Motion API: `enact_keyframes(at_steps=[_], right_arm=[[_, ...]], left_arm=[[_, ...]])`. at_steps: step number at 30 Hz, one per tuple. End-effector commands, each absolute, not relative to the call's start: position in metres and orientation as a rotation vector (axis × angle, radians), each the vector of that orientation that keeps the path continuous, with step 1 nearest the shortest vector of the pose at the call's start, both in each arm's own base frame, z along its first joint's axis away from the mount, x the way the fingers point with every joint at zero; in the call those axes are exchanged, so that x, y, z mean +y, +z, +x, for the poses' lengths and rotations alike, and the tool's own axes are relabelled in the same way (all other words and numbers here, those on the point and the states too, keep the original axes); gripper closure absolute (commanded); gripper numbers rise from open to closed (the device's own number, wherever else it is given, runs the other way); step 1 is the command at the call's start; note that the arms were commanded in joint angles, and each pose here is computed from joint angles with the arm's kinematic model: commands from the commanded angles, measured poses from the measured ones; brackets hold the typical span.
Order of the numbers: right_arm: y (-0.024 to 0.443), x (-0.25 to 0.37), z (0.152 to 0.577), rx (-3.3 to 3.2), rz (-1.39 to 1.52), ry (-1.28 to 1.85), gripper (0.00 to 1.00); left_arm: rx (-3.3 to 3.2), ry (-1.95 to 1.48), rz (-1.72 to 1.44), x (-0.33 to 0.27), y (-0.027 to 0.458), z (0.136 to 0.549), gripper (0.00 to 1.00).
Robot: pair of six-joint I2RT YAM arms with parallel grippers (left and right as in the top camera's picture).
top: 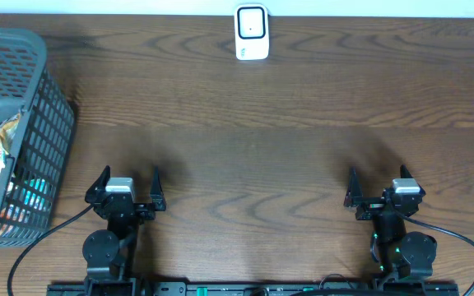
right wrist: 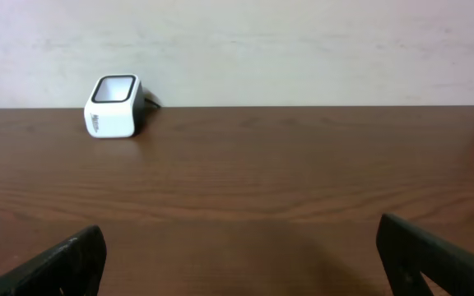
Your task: Scan the item barcode
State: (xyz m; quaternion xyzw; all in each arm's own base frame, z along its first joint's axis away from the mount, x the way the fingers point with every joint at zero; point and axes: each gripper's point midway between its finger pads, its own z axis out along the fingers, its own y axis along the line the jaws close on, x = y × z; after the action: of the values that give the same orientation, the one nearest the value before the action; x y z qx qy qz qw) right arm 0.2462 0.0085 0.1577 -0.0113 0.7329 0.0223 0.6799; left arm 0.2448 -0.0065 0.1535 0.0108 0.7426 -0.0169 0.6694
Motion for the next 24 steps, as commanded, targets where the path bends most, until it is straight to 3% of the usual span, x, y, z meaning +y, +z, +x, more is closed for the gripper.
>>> enact_keyframes(at_steps=[1, 11, 17, 21, 24], right_arm=[[0.157, 0.008, 0.246, 1.645, -0.031, 0.038, 0.01], [0.157, 0.008, 0.246, 1.645, -0.031, 0.038, 0.0], [0.157, 0.008, 0.246, 1.645, -0.031, 0.038, 0.01], [0.157, 0.008, 0.246, 1.645, -0.031, 0.038, 0.01], [0.157, 0.008, 0.246, 1.645, -0.032, 0.037, 0.01]], left_arm=[[1.719, -0.034, 0.046, -0.008, 0.138, 0.244, 0.03], [1.69, -0.04, 0.05, -0.01, 0.145, 0.245, 0.02], [1.689, -0.708, 0.173, -0.093, 0.154, 0.219, 0.03], [1.637, -0.775, 0.235, -0.103, 0.167, 0.212, 0.02], [1.469, -0.805, 0.236, -0.103, 0.21, 0.209, 0.03]])
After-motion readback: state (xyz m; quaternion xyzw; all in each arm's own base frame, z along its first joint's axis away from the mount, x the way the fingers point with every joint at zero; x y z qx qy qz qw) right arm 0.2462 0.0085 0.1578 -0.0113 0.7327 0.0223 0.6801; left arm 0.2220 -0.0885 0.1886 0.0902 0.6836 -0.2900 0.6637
